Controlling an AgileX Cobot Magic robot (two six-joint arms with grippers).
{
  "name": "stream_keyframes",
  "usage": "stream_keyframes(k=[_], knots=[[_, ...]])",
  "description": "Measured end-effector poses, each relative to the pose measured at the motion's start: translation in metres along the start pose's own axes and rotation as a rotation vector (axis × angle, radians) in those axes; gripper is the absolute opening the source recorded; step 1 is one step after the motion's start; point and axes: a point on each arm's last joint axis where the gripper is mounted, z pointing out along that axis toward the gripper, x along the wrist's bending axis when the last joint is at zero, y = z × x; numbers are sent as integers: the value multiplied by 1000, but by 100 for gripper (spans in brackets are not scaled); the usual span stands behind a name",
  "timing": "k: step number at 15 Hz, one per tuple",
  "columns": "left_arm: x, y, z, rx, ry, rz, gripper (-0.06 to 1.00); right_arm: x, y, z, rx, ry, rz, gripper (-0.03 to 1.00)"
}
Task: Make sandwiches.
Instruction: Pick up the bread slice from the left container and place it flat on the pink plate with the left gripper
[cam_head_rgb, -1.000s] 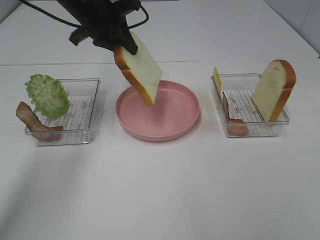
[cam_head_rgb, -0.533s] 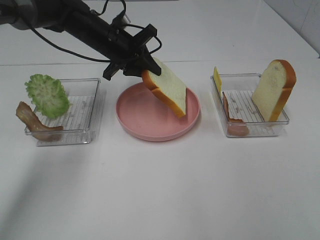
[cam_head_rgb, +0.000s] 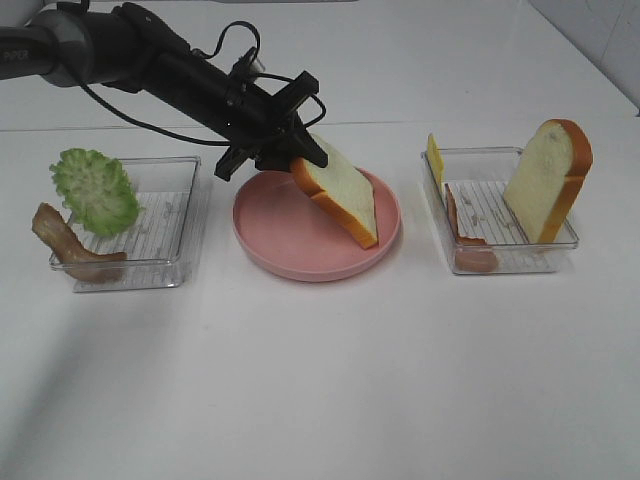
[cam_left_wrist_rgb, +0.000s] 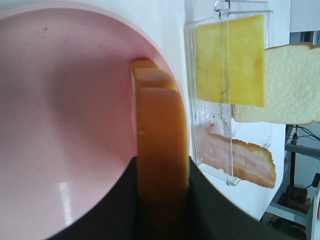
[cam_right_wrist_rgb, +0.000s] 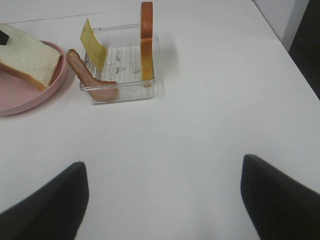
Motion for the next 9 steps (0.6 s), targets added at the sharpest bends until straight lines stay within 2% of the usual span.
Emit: stream_keyframes(k=[2,4,5,6,7,9], knots=[[0,-1,0,16,2,3,23,0,0,0,0,0,0,78],[0,-5,0,59,1,7,44,0,0,0,0,0,0,78],[0,-6,0,66,6,20,61,0,0,0,0,0,0,78],[2,-7,0,73,27,52,74,0,0,0,0,0,0,78],[0,-7,-3,73,46,87,80,0,0,0,0,0,0,78],[-8,-8,-12,70,105,167,83,0,0,0,0,0,0,78]])
